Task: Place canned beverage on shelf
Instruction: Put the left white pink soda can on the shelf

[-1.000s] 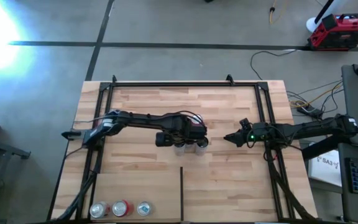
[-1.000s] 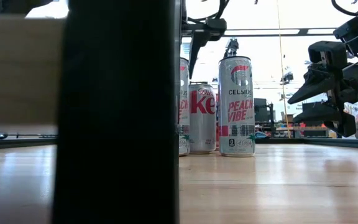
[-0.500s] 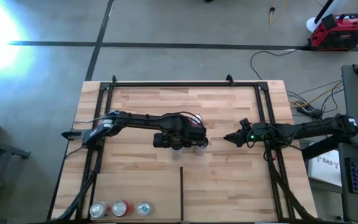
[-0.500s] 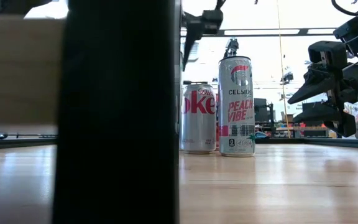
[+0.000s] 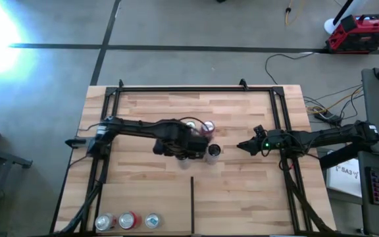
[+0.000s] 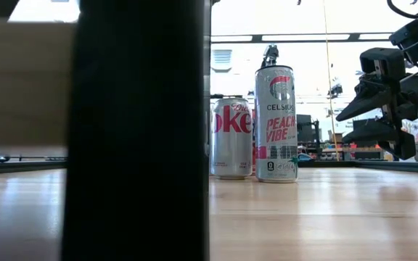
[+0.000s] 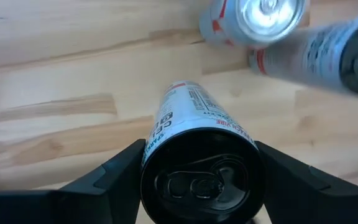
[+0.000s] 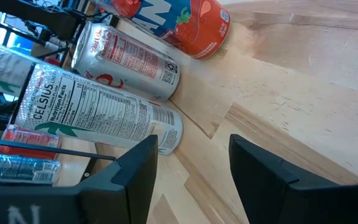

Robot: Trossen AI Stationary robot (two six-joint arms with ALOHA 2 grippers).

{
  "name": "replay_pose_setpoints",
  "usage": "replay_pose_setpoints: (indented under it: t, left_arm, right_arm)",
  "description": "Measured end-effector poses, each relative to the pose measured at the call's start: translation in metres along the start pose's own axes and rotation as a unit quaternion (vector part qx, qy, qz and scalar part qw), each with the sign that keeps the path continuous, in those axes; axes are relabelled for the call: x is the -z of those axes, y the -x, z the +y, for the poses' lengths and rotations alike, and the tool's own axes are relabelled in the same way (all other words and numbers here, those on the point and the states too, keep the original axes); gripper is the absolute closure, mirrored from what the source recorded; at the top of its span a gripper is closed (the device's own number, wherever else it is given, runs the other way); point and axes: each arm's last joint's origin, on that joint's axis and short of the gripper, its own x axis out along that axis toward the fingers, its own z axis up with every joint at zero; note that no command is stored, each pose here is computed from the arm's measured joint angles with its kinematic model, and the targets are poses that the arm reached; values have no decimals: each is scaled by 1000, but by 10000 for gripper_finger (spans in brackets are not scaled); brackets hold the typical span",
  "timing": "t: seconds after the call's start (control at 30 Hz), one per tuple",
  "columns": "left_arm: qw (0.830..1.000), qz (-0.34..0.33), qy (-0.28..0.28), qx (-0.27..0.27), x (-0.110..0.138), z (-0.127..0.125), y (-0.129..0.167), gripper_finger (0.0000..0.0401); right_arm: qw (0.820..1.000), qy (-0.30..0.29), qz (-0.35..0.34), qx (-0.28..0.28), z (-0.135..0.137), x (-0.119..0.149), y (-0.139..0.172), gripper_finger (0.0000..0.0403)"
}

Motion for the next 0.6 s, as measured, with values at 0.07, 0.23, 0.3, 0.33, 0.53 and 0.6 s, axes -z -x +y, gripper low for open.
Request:
replay_pose_setpoints:
  t: [0.07,0.23,0.3,0.33,0.53,0.6]
  left_arm:
    - [1000,-4,-10,-6,7,11,4,160]
    - [1000,0,-28,-13,29,46,16,160]
    - [999,2,-43,16,38,57,24,160]
    - [998,1,-50,27,42,61,28,160]
    - [995,10,-91,39,62,80,35,160]
    - [992,24,-118,40,69,80,36,160]
  right_arm:
    - [1000,0,0,0,0,0,0,220]
    - [1000,0,0,0,0,0,0,220]
    - [1000,0,0,0,0,0,0,220]
    - [1000,0,0,0,0,0,0,220]
    - [1000,0,0,0,0,0,0,220]
    - [1000,0,0,0,0,0,0,220]
